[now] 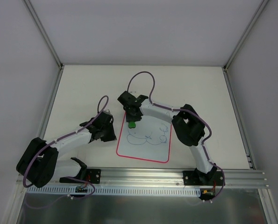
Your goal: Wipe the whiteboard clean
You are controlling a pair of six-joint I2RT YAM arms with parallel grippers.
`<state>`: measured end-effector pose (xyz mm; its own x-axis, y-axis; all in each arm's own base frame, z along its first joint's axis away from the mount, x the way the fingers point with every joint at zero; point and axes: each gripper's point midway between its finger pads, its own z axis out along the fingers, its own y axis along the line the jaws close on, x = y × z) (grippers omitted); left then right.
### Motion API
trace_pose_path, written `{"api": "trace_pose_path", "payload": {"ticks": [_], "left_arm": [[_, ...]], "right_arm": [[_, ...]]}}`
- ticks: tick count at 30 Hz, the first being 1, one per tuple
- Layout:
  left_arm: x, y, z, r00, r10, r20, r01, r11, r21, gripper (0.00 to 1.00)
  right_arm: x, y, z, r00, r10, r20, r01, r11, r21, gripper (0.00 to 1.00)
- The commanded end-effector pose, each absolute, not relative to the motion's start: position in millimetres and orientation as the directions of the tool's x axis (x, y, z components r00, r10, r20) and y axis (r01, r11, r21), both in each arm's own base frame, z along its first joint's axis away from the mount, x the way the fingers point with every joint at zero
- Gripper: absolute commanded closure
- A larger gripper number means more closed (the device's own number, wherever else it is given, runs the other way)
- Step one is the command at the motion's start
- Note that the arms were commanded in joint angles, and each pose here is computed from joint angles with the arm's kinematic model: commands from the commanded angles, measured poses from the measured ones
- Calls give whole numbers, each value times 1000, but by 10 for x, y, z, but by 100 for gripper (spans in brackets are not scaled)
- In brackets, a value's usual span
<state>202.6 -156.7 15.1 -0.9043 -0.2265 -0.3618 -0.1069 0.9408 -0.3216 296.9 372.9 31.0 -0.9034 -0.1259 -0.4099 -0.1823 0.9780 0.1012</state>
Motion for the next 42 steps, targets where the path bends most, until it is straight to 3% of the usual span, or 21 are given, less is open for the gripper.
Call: {"api": "trace_pose_path", "payload": {"ticks": [1, 7, 15, 28, 33, 42], "left_arm": [[1895, -1641, 176, -915, -246, -320, -120, 923, -367, 82], [1832, -1697, 166, -917, -253, -308, -125, 916, -382, 80], [1770, -1745, 19, -923, -266, -278, -155, 918, -365, 93], [1792, -1799, -41, -921, -276, -275, -167, 918, -361, 91], [1845, -1826, 87, -906, -283, -314, -145, 906, -399, 84], [1843, -1951, 96, -927, -217, -305, -84, 914, -396, 85]], "right_arm": [[2659, 3344, -24, -935, -231, -270, -219, 973, -74, 100], [2541, 3377, 0, -929, -260, -265, -244, 965, -90, 100], [2436, 3397, -4, -934, -257, -249, -244, 966, -81, 100], [2385, 3528, -11, -939, -250, -235, -250, 968, -33, 100], [2386, 3544, 0, -937, -255, -237, -256, 966, -30, 100], [2392, 3552, -22, -938, -256, -235, -256, 966, -32, 99]]}}
